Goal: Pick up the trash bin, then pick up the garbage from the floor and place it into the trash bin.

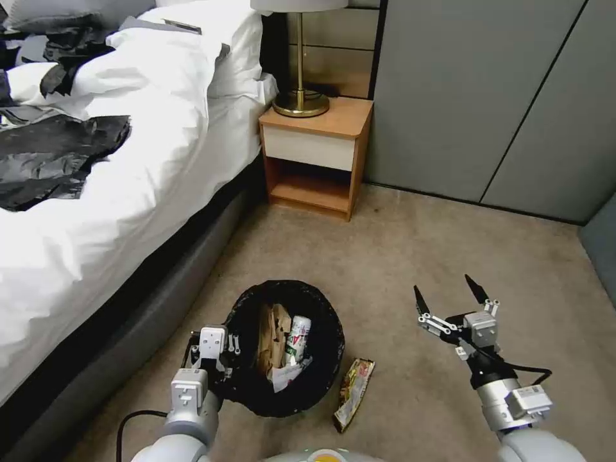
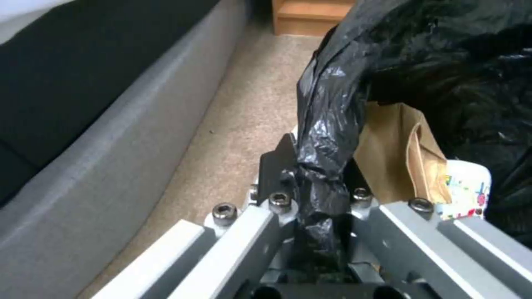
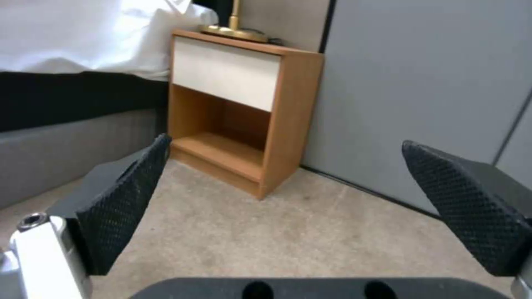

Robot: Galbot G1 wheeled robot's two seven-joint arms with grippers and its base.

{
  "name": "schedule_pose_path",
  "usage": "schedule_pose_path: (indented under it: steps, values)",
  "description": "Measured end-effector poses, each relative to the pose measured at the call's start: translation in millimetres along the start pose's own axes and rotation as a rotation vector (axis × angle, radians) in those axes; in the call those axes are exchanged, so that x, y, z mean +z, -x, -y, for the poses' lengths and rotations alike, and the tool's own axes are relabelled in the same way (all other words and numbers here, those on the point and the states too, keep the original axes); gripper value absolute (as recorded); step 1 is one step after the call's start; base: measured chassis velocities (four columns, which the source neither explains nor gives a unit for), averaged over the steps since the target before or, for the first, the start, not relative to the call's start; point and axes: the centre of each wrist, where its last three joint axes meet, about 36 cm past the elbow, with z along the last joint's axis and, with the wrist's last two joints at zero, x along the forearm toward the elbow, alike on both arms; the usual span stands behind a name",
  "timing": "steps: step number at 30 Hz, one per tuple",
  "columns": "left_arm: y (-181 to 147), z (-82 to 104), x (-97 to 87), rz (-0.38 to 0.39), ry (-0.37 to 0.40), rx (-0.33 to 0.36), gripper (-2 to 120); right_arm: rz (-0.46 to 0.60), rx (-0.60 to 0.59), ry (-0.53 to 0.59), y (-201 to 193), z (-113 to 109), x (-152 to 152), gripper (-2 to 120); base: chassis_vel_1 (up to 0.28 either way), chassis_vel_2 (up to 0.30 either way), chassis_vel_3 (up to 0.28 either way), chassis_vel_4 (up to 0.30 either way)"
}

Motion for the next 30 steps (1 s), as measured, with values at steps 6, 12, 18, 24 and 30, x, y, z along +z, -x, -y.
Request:
schedule_pose_path:
  steps: [6, 12, 18, 24, 30]
  values:
    - [0, -0.3, -0.3, 0.002, 0.000, 0.000, 1, -0.012, -0.012, -0.003, 2, 0, -2, 100, 0.062, 0.049, 0.056, 0.057]
    - [1, -0.4, -0.8, 0.004, 0.000, 0.000, 1, -0.037, -0.036, -0.013, 4, 5, -9, 100, 0.090, 0.091, 0.079, 0.081]
    - [1, -0.5, -1.0, 0.004, -0.001, 0.001, 1, -0.036, -0.055, -0.016, 7, 4, -11, 100, 0.114, 0.109, 0.115, 0.102]
    - [1, -0.5, -1.2, 0.005, -0.001, 0.001, 1, -0.008, -0.057, -0.004, 14, 1, -15, 100, 0.126, 0.117, 0.126, 0.122]
    - [0, -0.6, 0.5, 0.009, -0.001, 0.006, 1, 0.044, -0.083, 0.001, 19, -4, -23, 100, 0.128, 0.131, 0.124, 0.125]
